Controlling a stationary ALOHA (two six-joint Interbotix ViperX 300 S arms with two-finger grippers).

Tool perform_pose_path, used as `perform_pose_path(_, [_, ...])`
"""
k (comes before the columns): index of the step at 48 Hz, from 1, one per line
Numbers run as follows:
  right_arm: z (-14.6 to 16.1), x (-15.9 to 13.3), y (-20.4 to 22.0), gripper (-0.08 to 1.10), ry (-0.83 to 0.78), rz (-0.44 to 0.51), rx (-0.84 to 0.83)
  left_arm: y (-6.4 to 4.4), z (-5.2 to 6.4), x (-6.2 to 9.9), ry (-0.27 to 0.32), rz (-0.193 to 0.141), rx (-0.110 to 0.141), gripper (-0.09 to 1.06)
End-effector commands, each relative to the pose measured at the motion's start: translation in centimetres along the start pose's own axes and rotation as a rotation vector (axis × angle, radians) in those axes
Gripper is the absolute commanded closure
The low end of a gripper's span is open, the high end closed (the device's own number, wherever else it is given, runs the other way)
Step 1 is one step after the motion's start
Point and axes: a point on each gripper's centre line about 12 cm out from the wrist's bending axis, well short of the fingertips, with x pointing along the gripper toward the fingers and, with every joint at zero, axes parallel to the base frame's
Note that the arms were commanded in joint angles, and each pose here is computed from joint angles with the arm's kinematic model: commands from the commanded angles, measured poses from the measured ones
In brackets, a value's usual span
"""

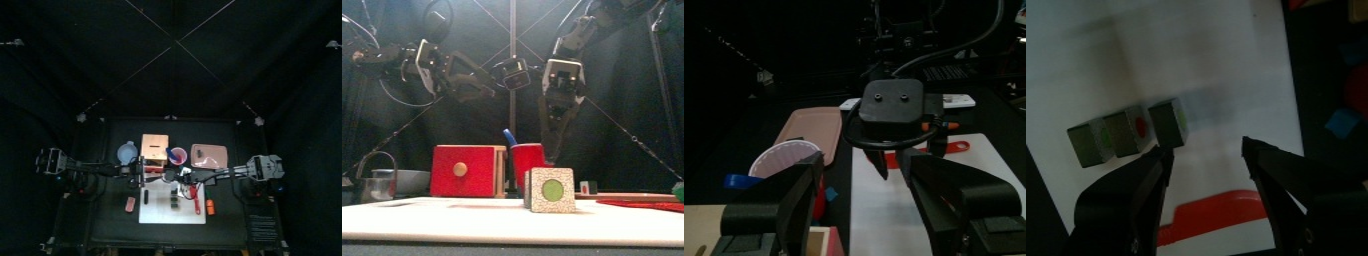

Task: Place sushi on board then cut the sushi with the knife then place the pieces on the plate
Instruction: Place the 4 sushi pieces on the plate

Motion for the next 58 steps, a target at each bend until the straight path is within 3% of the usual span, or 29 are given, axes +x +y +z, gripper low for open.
perform_pose_path(1, [1.2, -1.1, 0.6, 0.14, -0.063, 0.023, -0.006, 0.4, 0.3, -0.3, -0.016, 0.027, -0.019, 0.04])
perform_pose_path(17, [1.2, -0.7, 2.4, 0.14, -0.074, 0.059, -0.013, 2.0, -0.6, -0.7, 0.010, 0.080, -0.029, 0.04])
perform_pose_path(34, [0.7, 1.3, 2.8, 0.14, -0.050, 0.060, -0.020, 2.3, -1.2, -1.1, 0.029, 0.092, -0.033, 0.04])
perform_pose_path(38, [0.6, 1.8, 2.8, 0.19, -0.049, 0.058, -0.022, 2.3, -1.2, -1.1, 0.027, 0.091, -0.032, 0.04])
perform_pose_path(49, [0.2, 2.4, 2.6, 0.46, -0.035, 0.056, -0.001, 2.3, -1.3, -1.1, 0.031, 0.090, -0.032, 0.04])
perform_pose_path(58, [-1.6, -0.1, 1.0, 0.48, -0.022, 0.056, 0.110, 2.2, -1.4, -1.2, 0.034, 0.090, -0.034, 0.04])
